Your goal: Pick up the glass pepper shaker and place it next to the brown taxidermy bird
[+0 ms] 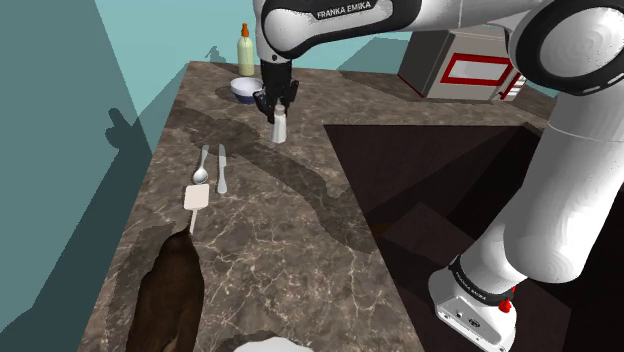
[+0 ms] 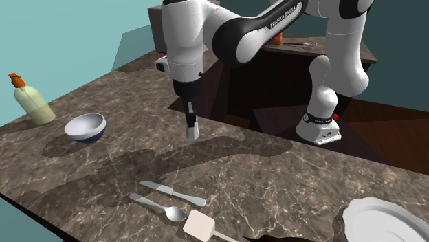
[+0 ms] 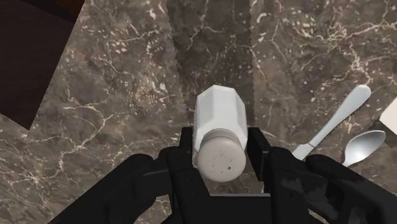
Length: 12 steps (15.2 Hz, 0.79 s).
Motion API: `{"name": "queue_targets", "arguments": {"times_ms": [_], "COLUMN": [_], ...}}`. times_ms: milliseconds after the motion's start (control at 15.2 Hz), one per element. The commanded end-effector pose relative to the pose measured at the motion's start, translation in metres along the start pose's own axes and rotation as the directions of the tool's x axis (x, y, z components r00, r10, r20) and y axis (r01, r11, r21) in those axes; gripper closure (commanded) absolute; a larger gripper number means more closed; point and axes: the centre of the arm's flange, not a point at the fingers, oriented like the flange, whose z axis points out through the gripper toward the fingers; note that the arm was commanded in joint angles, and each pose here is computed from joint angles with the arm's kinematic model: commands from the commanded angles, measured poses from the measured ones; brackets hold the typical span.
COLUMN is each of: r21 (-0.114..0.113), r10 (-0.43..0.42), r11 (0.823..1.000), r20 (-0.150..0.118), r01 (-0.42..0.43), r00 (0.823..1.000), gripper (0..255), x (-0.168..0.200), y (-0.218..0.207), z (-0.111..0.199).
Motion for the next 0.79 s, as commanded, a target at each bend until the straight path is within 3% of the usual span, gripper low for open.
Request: {"name": "queue_targets", "arguments": {"times_ms": [0, 726], "r21": [0.0, 0.0], "r10": [0.0, 0.0], "r11": [1.0, 1.0], "r20": [0.0, 0.0], "r01": [0.0, 0.0], "r00": [1.0, 1.0], "gripper": [255, 255], "x": [0.0, 0.001], "y": [0.0, 0.005], "z": [-0.011, -0.069]}}
